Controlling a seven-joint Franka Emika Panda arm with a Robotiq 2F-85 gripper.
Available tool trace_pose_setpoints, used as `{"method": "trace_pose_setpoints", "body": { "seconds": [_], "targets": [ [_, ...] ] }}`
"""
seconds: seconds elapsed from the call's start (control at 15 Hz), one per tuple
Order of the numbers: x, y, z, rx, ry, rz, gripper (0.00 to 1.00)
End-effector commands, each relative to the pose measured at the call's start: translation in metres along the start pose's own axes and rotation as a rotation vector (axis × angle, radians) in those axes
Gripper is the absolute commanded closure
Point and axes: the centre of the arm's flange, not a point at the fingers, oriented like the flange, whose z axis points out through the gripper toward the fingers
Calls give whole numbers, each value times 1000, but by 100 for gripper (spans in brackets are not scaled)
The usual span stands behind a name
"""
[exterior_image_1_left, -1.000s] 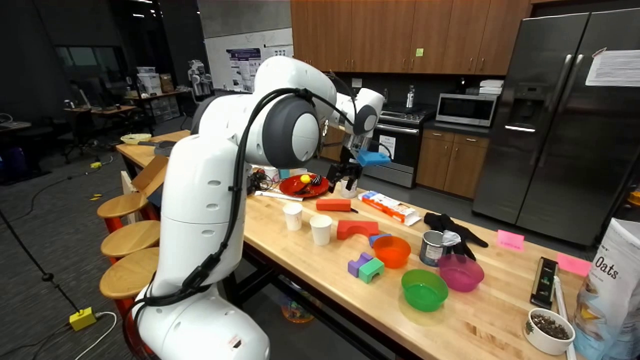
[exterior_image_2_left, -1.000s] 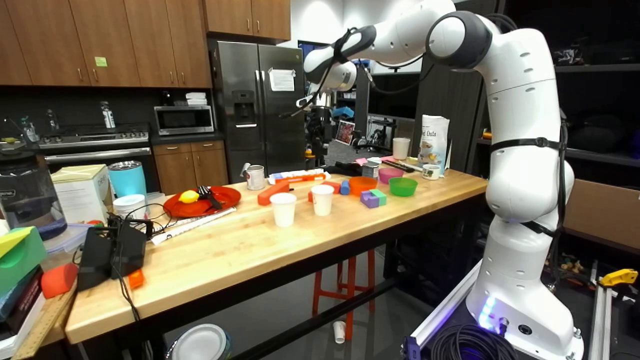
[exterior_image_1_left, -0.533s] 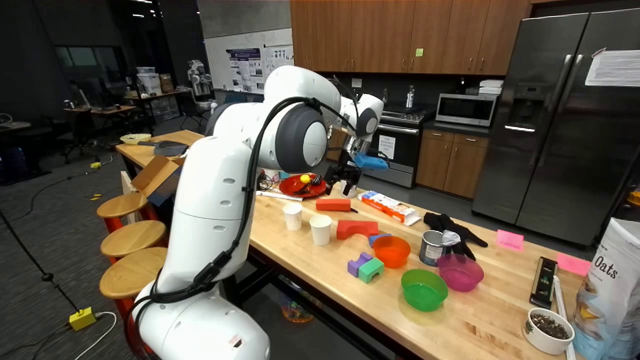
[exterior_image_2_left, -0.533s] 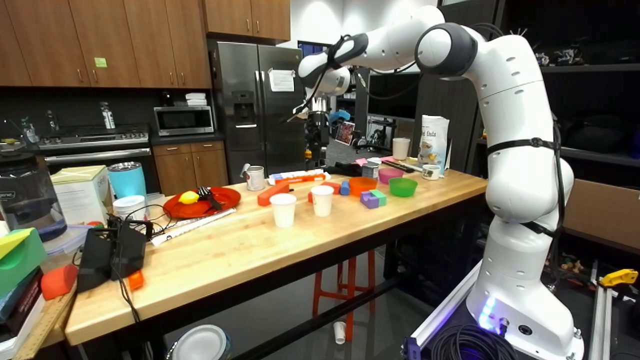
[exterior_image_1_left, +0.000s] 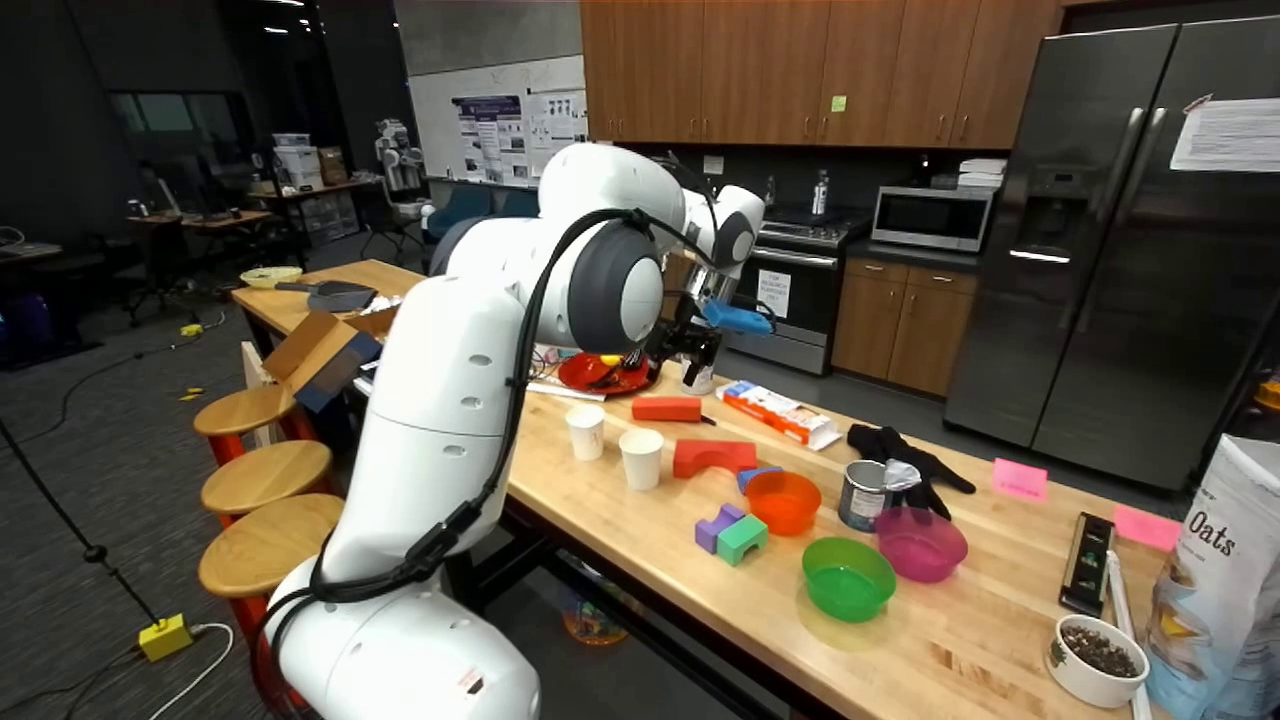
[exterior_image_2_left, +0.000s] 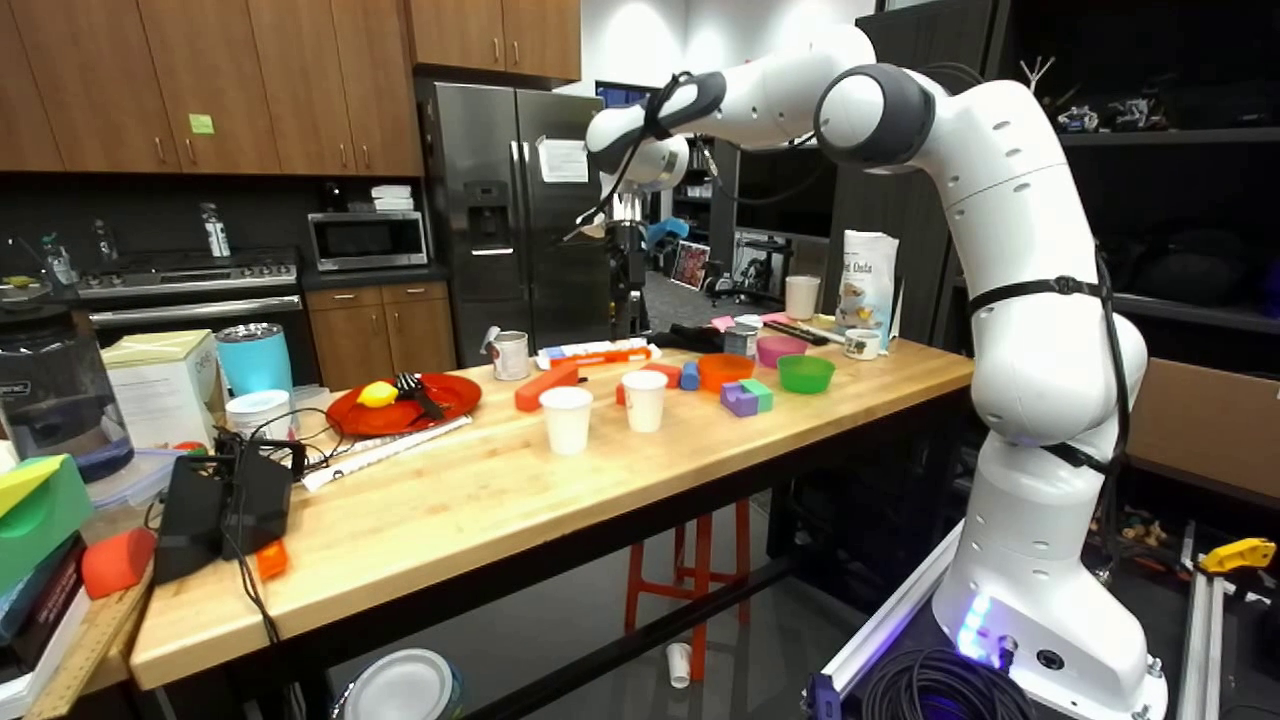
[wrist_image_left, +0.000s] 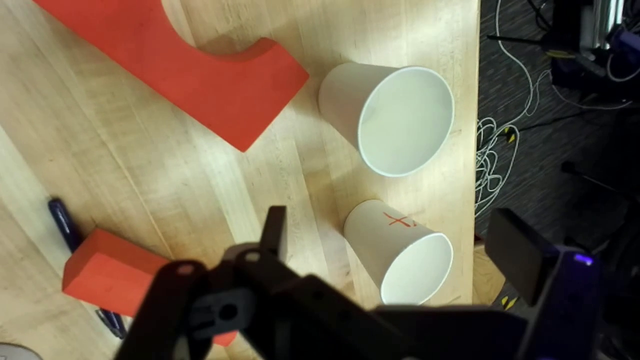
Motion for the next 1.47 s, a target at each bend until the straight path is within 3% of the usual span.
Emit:
{"method": "trace_pose_setpoints", "body": {
  "seconds": [0.0, 0.27, 0.53, 0.87, 1.2, 1.4],
  "targets": [
    [0, 0, 0, 1, 0, 0, 0],
    [1, 0, 1, 2, 0, -2, 0],
    [-2, 62, 3, 82, 48, -5, 0],
    [-7, 107, 25, 135, 76, -65, 0],
    [-8, 114, 38, 183, 83, -85, 0],
    [-2, 114, 40, 171, 74, -86, 0]
  ]
}}
